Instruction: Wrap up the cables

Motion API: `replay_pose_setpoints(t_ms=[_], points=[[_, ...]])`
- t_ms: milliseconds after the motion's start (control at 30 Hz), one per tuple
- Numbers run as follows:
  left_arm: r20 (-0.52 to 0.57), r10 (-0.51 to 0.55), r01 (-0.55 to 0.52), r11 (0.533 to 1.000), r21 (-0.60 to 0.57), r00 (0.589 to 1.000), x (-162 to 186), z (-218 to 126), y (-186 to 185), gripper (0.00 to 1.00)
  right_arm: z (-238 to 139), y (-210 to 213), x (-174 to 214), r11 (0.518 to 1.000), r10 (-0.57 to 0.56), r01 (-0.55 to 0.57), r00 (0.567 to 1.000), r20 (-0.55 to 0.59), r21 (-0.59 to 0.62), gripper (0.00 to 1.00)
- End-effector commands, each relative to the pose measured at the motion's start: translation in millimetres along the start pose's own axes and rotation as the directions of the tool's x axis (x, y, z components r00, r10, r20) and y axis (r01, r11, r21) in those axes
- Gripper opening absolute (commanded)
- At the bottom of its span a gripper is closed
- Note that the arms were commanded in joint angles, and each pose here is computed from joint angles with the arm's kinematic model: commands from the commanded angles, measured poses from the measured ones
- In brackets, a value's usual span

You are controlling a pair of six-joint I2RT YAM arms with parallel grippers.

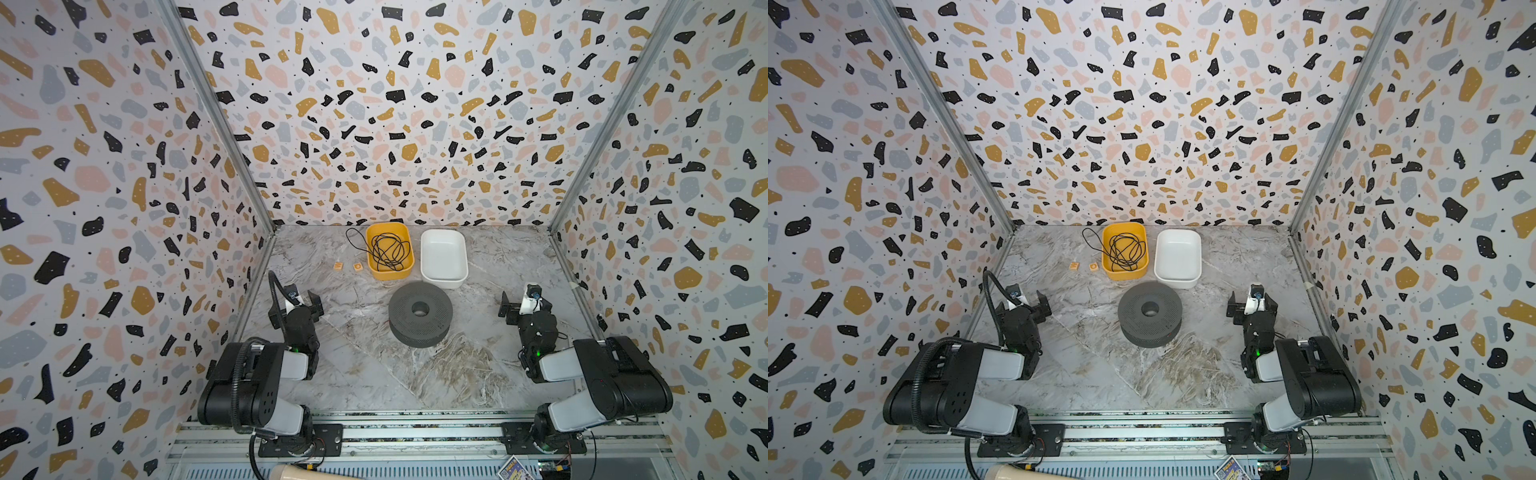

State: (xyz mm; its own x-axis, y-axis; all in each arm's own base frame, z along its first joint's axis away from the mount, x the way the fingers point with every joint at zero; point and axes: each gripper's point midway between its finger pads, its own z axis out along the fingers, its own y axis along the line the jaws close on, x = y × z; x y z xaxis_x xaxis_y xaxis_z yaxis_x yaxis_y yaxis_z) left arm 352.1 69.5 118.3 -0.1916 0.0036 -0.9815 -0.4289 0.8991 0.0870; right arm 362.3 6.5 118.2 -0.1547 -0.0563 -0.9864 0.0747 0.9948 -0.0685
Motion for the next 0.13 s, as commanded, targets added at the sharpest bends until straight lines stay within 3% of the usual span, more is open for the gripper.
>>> replay_pose_setpoints(t_ms=[0,100], points=[[0.062,-0.038,0.039,0.999,-0.016,0.997,-15.4,-2.6,3.6,1.00,3.1,-0.3,-6.4,1.000,0.003,-0.003,1.000,0.013,-0.004,0.99],[0.062,-0.039,0.040,0.999,-0.017,0.997,-15.5,-2.4,3.9,1.00,2.3,-0.4,-6.7,1.000,0.000,0.000,1.000,0.014,-0.003,0.99]])
